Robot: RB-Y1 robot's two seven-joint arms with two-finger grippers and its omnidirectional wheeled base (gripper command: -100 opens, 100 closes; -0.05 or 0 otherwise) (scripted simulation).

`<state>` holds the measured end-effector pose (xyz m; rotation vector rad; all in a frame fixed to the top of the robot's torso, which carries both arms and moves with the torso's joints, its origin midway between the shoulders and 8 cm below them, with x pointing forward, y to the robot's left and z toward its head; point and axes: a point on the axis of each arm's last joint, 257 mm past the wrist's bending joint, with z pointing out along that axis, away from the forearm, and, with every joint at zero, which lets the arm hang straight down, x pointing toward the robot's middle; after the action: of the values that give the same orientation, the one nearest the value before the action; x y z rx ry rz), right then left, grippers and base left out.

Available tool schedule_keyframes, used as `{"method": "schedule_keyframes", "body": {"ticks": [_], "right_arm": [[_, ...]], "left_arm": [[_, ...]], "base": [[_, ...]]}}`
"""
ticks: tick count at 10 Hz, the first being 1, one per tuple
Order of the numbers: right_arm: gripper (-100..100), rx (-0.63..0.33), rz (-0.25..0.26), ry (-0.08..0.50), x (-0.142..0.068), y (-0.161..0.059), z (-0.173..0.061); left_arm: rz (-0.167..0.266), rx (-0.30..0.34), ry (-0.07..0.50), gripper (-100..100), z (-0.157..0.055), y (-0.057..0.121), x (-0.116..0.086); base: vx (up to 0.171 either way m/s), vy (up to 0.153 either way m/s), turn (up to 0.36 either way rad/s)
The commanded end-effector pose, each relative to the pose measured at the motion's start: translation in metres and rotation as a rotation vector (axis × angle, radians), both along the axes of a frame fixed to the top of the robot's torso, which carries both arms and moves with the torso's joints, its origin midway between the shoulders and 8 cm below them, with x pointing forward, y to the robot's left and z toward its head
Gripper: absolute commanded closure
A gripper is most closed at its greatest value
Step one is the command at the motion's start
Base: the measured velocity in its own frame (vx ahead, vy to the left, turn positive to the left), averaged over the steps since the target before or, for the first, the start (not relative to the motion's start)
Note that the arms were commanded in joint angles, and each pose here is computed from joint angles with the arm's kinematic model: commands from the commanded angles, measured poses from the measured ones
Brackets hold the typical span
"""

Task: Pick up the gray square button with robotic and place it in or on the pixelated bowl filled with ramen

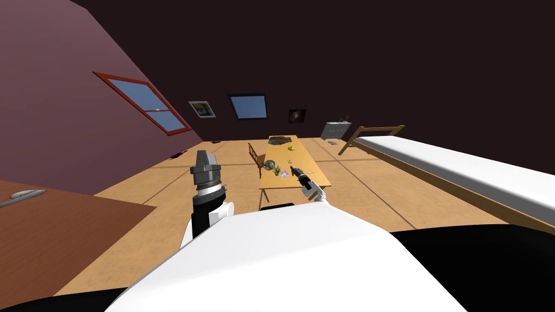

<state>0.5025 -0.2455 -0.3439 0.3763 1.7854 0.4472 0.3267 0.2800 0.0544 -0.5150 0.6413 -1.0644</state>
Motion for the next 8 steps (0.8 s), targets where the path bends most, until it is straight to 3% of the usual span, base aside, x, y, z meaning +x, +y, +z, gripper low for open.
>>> {"method": "schedule_keyframes", "body": {"ticks": [1,8], "right_arm": [[-100,-0.024,-0.005,0.027,-0.001,-0.005,-0.013],[-100,-0.233,-0.025,0.198,-0.004,-0.047,-0.079]], "left_arm": [[0.000,0.000,0.000,0,0.000,0.000,0.000],[0.000,0.000,0.000,0,0.000,0.000,0.000]], "base": [[0.013,0.021,0.020],[0.016,0.026,0.041]]}}
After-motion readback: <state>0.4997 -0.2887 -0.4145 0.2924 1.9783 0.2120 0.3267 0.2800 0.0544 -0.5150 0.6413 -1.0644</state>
